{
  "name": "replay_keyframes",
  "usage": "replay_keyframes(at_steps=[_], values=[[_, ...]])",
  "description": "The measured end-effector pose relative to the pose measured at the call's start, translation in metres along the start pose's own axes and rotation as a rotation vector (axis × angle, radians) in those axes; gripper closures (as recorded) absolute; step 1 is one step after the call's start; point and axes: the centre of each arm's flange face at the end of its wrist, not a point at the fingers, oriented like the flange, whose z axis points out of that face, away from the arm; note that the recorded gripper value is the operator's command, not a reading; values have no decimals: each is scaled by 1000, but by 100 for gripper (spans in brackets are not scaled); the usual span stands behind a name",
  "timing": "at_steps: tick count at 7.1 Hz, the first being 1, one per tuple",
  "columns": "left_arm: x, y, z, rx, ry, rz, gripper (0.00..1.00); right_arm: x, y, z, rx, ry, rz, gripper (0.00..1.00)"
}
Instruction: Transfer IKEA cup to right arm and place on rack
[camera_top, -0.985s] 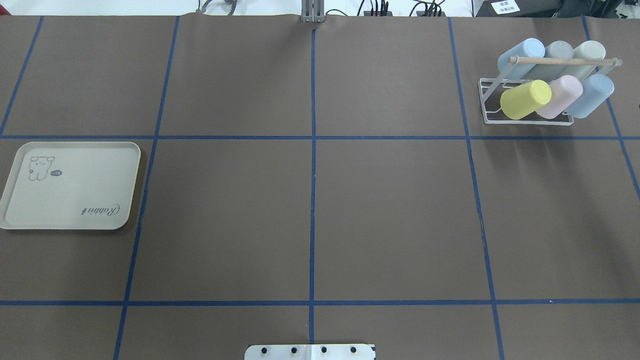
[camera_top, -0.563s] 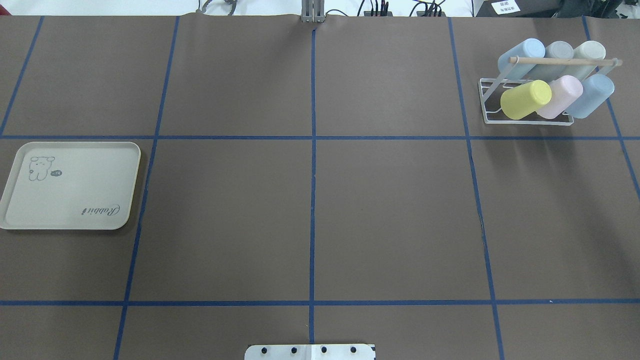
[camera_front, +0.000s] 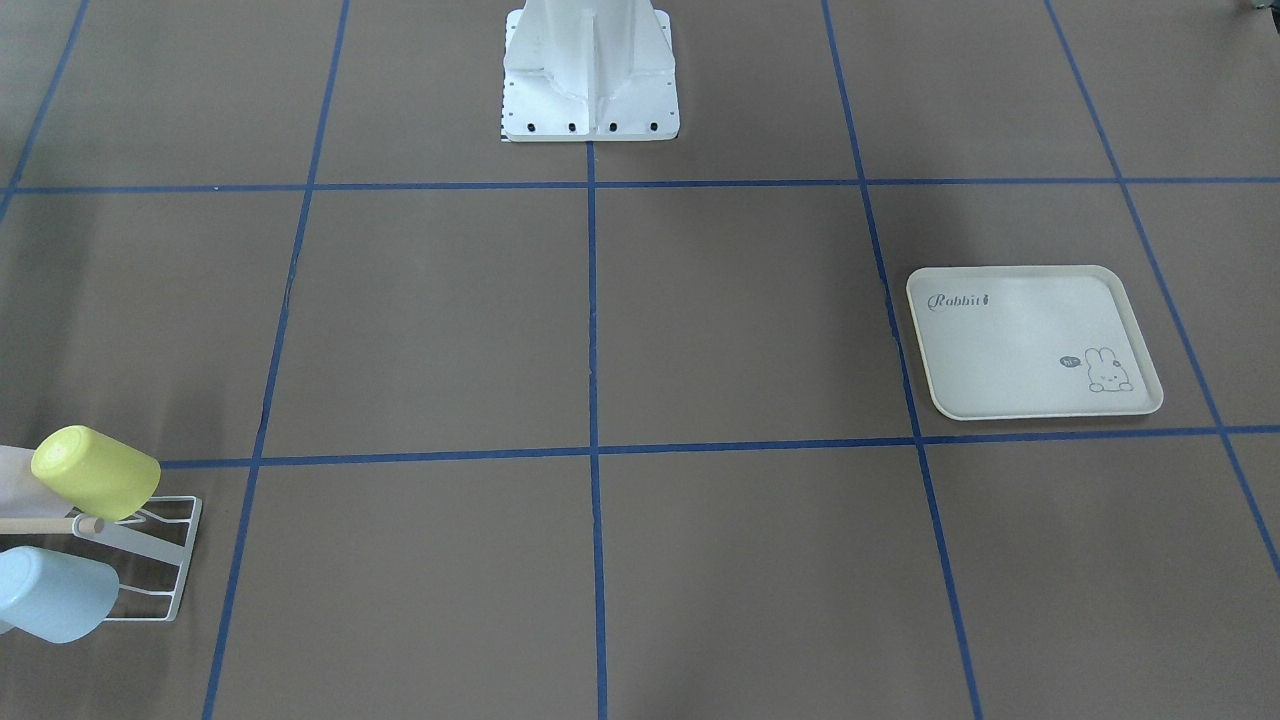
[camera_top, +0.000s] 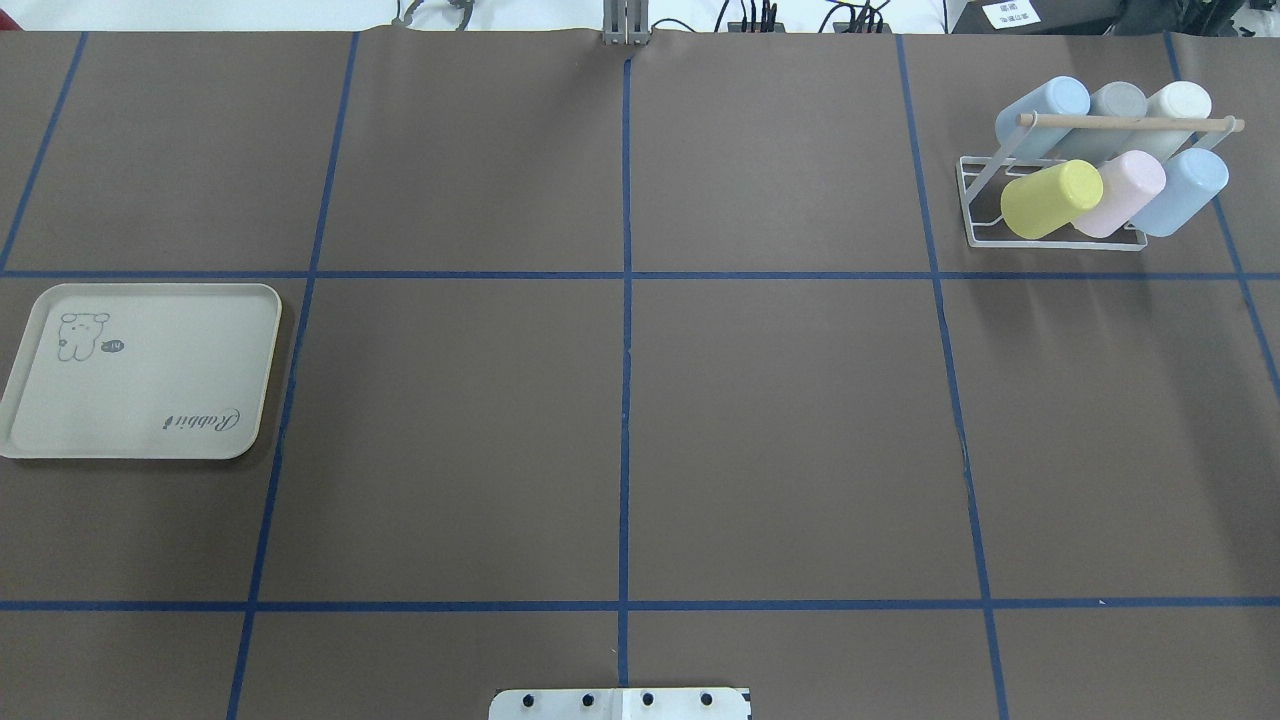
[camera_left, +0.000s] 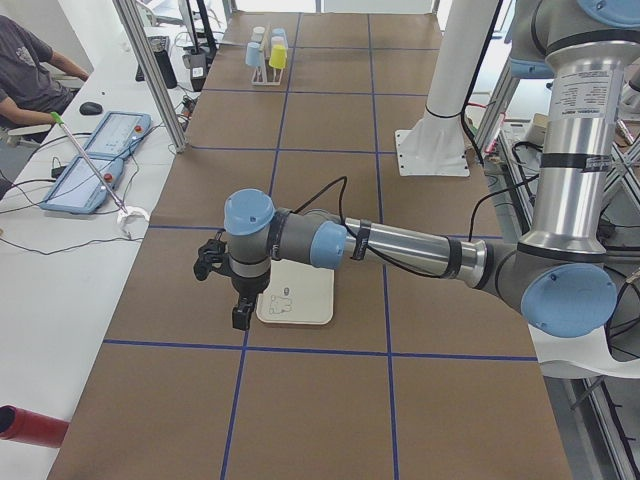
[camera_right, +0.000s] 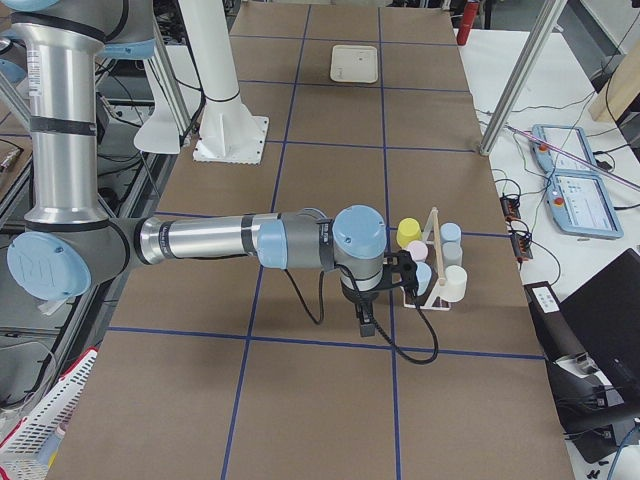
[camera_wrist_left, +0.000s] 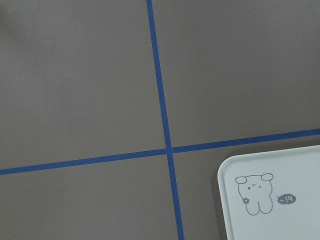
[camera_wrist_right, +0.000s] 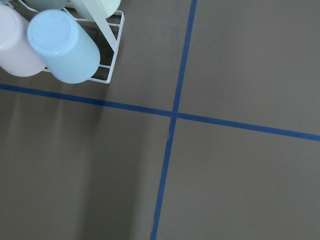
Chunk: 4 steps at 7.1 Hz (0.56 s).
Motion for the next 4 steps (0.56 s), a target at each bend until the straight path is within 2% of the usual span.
replay_keyframes(at_steps=[4], values=[[-15, 20, 4, -33, 8, -15, 0, 27, 52, 21, -59, -26, 17, 0]])
